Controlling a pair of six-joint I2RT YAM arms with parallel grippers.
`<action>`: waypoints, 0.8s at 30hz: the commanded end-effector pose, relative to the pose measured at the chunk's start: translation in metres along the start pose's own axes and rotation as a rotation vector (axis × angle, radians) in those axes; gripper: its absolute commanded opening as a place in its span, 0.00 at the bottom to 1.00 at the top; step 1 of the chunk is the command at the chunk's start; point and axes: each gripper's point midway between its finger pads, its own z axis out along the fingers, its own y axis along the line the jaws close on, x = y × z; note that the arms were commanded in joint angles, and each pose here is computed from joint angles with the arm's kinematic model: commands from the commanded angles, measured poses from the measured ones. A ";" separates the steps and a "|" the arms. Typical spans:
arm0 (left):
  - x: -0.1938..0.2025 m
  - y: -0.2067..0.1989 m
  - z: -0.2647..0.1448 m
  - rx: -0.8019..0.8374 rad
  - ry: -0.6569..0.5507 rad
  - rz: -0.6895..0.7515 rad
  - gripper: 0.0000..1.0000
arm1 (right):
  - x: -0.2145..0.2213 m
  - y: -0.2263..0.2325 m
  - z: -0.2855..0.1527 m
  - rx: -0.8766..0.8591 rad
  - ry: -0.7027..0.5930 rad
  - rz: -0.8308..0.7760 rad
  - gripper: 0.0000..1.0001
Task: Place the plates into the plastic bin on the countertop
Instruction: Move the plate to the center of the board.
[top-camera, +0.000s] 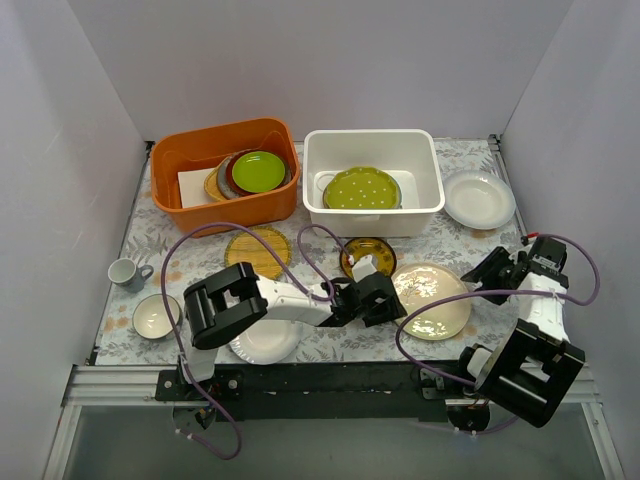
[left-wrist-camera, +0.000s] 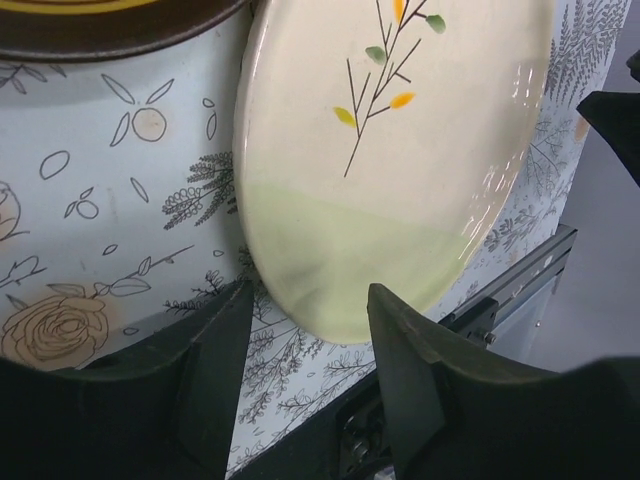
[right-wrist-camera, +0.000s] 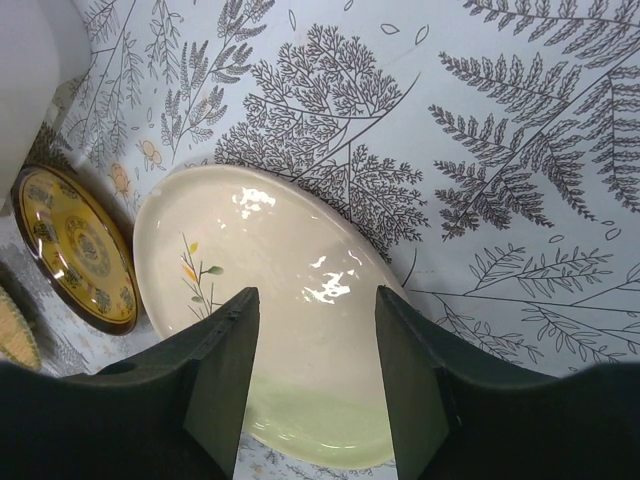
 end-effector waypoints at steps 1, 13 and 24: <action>0.008 0.035 0.014 -0.112 0.033 0.015 0.48 | 0.001 0.000 0.006 -0.045 -0.010 0.010 0.57; 0.021 0.076 0.028 -0.238 0.072 -0.014 0.15 | 0.007 0.002 0.006 -0.076 -0.014 0.015 0.57; 0.013 0.080 0.012 -0.257 0.041 -0.006 0.00 | -0.003 0.018 -0.007 -0.142 -0.063 -0.043 0.58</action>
